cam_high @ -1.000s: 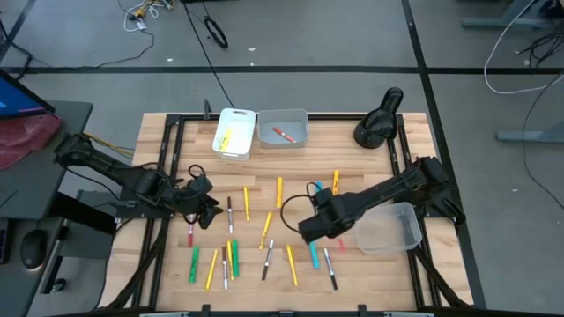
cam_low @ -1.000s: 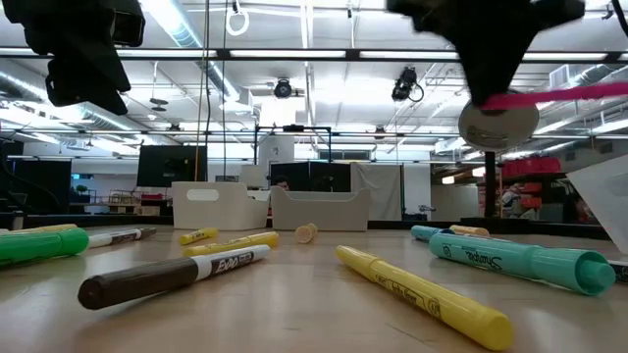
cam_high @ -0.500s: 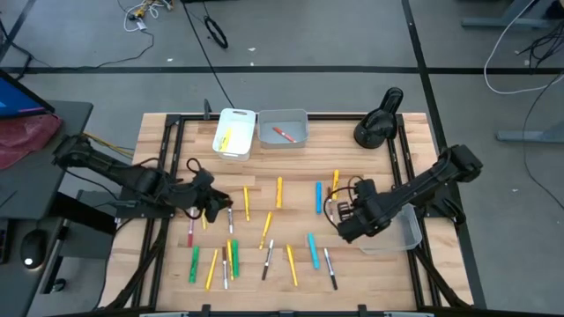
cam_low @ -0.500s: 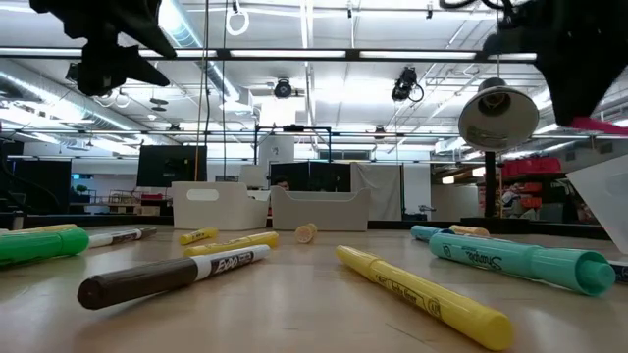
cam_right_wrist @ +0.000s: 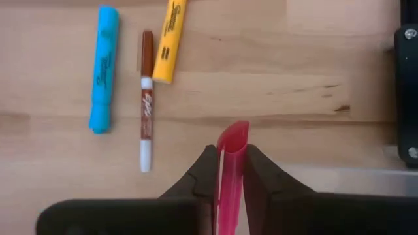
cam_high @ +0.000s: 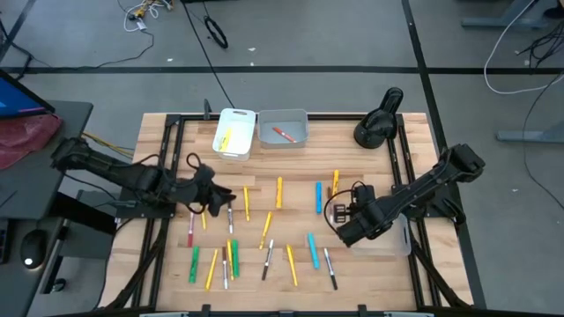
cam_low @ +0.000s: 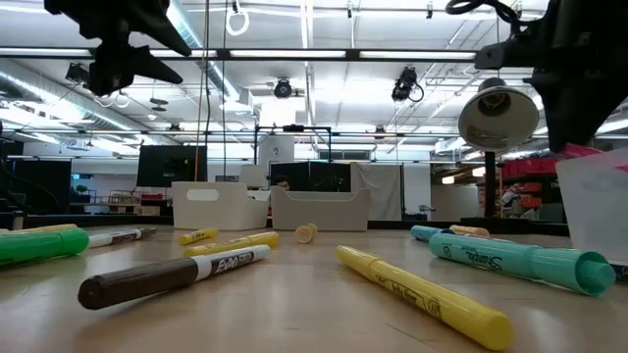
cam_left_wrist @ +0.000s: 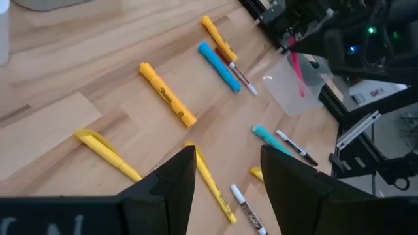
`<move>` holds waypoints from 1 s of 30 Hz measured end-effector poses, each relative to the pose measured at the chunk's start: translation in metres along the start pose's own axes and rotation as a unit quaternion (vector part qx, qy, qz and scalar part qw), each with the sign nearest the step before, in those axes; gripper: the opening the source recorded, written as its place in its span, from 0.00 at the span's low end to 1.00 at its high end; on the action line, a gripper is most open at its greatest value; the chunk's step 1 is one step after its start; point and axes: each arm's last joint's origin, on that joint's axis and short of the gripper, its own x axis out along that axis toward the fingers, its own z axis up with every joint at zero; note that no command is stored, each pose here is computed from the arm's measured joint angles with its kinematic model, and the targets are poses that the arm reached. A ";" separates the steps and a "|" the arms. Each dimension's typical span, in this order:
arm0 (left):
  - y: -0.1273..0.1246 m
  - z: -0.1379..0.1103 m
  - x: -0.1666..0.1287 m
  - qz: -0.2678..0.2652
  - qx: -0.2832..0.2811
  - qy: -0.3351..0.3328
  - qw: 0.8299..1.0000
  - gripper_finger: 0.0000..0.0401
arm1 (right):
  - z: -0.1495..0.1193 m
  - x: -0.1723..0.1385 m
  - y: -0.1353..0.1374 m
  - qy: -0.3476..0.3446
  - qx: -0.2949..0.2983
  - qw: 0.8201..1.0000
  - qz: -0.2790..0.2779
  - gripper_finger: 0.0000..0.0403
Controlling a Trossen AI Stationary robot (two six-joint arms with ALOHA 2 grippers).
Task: Pick & Place Markers
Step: Put the pink pen into the transparent bin, then put the yellow pen into the transparent bin
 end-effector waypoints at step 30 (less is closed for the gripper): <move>0.004 0.011 0.004 0.012 -0.023 -0.031 0.999 0.44 | -0.021 0.003 -0.025 0.179 -0.064 0.980 0.061 0.58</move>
